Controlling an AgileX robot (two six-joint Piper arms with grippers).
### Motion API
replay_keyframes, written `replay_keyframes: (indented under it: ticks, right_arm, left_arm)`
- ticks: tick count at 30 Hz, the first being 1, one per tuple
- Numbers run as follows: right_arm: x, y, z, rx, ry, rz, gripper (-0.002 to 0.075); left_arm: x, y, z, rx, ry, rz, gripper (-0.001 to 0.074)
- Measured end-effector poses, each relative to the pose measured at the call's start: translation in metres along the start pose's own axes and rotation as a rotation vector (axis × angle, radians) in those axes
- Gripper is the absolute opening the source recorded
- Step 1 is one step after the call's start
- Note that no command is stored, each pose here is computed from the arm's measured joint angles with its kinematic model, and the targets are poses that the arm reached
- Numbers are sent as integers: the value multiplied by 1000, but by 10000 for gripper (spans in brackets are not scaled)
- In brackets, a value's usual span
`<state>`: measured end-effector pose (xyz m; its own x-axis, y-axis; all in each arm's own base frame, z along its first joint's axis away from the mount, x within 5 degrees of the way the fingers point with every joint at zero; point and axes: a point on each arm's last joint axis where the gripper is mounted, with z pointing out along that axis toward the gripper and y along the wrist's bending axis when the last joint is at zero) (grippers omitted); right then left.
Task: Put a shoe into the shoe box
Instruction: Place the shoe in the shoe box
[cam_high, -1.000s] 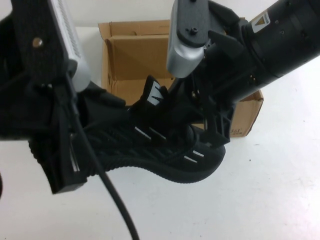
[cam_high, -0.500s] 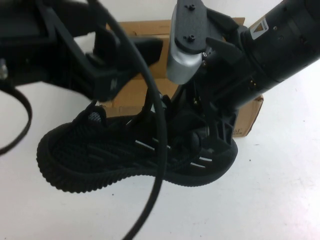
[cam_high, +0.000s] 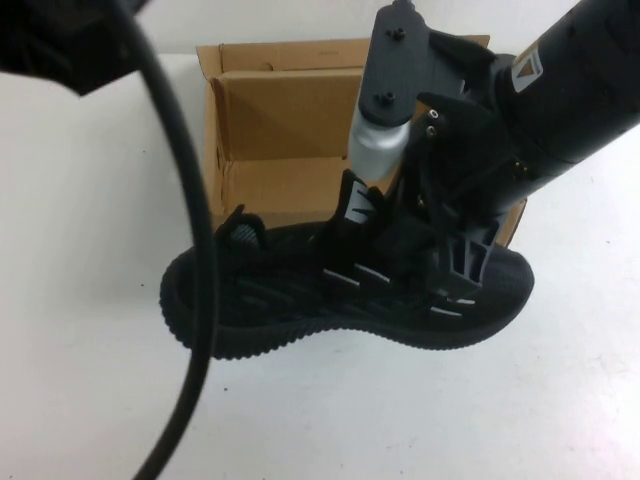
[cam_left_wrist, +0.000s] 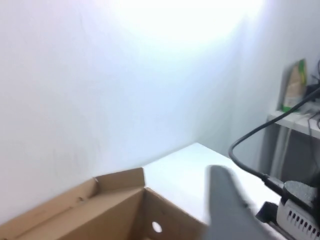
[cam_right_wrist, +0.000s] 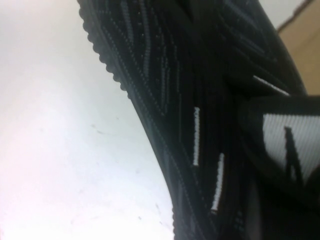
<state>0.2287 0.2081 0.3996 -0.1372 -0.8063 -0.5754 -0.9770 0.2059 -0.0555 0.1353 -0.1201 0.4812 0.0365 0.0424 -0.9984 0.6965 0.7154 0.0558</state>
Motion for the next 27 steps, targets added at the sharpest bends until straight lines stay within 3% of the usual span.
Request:
replay_keyframes:
  ticks: [2, 6, 14, 20, 27]
  right_arm:
    - [1, -2, 0, 17, 16, 6, 22]
    - [6, -7, -2, 46, 37, 27, 22]
    - [19, -37, -12, 169, -7, 142, 22]
    - [21, -54, -18, 310, -13, 120, 22]
    - [1, -86, -20, 417, 2, 68, 22]
  left_arm:
    - [-1, 1, -6, -17, 17, 42, 120]
    - [9, 7, -13, -78, 139, 87, 24]
    - [46, 24, -21, -281, 472, 54, 0]
    - [90, 19, -16, -261, 600, -27, -1]
    - [128, 10, -18, -234, 576, -207, -1]
